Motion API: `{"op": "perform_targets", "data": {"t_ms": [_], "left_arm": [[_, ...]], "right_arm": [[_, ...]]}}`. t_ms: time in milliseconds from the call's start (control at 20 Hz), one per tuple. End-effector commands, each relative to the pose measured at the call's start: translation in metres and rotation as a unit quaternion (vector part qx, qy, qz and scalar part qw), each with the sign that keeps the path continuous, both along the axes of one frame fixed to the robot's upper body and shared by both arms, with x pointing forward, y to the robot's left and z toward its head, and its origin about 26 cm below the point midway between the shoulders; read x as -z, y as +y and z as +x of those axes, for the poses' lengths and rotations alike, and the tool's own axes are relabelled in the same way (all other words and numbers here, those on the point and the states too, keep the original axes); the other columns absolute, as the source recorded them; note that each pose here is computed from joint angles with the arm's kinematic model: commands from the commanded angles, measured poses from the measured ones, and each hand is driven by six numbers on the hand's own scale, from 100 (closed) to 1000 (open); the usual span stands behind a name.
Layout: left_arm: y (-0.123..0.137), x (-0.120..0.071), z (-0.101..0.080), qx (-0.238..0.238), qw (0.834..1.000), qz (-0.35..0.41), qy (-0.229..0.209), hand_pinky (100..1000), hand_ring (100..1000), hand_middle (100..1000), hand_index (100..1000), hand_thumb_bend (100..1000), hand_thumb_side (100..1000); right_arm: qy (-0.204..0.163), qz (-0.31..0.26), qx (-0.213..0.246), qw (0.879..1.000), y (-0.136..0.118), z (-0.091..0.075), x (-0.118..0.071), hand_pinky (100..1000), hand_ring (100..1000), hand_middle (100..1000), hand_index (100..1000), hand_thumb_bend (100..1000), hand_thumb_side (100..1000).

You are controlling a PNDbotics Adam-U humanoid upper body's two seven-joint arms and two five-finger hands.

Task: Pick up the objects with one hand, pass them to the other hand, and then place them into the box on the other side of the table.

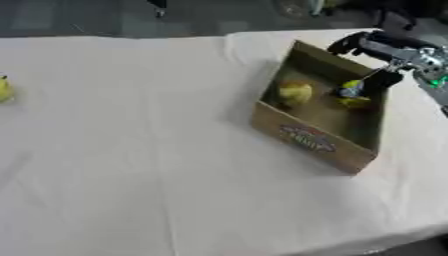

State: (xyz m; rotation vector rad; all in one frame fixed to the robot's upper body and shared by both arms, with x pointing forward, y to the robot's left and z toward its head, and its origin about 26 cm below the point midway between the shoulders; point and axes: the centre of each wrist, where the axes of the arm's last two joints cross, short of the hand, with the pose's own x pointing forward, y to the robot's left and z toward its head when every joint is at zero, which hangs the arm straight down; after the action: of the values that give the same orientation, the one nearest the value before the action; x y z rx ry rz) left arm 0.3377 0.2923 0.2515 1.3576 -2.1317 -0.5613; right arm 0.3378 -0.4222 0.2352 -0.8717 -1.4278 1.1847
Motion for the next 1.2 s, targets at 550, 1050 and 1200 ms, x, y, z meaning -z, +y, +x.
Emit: {"op": "perform_targets", "data": {"t_ms": [550,1050,1200], "left_arm": [[0.03,-0.047,0.015,-0.053,0.995,0.035,0.081,745,687,655,830,761,378],[0.045,-0.079,0.052,-0.039,0.967,0.065,0.242,780,728,691,854,908,283],[0.046,-0.083,0.066,-0.028,0.954,0.073,0.288,787,738,695,852,924,258]], "right_arm": [[-0.105,0.178,0.018,0.978,0.008,-0.008,-0.035,876,861,816,897,401,327],[-0.148,0.239,0.0,0.96,0.019,-0.008,-0.043,875,854,801,881,510,272],[-0.154,0.244,-0.001,0.958,0.02,-0.008,-0.045,875,831,799,879,506,274]]}}
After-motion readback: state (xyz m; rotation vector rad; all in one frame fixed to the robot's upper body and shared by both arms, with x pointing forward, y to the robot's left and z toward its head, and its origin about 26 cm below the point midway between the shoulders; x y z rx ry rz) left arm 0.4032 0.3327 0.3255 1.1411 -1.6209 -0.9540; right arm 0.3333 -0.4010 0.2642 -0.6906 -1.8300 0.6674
